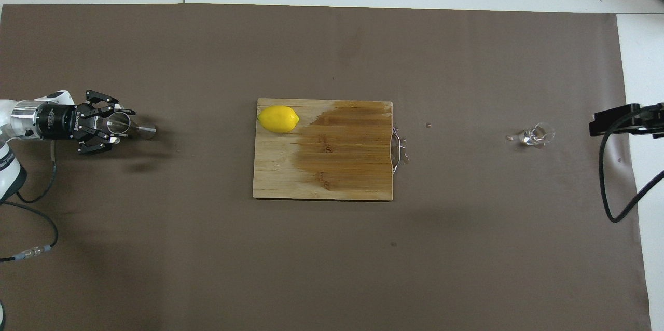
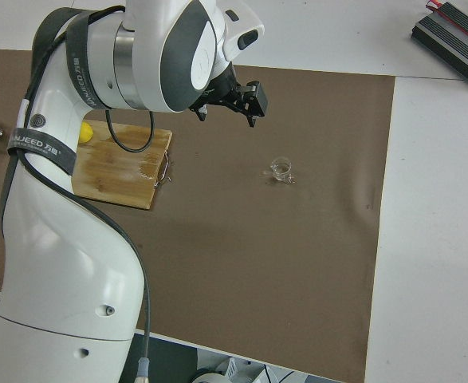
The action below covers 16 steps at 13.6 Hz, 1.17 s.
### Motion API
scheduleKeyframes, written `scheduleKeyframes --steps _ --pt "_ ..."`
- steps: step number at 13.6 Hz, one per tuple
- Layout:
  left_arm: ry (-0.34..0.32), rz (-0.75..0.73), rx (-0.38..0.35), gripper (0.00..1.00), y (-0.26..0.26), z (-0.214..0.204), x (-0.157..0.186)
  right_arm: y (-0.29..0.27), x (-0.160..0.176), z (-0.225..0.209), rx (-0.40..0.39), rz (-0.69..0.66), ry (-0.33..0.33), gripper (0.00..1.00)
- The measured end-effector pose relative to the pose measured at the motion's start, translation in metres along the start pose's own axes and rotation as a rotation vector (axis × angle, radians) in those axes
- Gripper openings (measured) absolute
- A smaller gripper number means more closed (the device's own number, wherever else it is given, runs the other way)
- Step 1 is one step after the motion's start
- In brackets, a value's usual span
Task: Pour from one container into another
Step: 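Close the left gripper around the metal jigger, then carry the jigger with the left gripper over the wooden board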
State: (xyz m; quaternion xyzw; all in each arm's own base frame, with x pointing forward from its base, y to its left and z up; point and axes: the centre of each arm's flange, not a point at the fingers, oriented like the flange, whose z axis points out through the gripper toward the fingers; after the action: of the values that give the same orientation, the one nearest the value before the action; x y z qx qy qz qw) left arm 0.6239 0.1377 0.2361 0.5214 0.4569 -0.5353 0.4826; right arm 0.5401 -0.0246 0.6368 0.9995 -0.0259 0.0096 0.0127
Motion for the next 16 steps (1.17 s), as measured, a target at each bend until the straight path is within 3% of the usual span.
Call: scheduleKeyframes --steps 8,16 --pt "0.003 0.007 0.090 0.51 0.028 0.052 -0.020 0.000 0.000 0.000 0.000 0.000 0.000 1.00" --pt "-0.010 0.022 0.237 0.51 0.059 0.170 -0.057 0.000 0.000 0.000 0.000 0.000 0.000 1.00"
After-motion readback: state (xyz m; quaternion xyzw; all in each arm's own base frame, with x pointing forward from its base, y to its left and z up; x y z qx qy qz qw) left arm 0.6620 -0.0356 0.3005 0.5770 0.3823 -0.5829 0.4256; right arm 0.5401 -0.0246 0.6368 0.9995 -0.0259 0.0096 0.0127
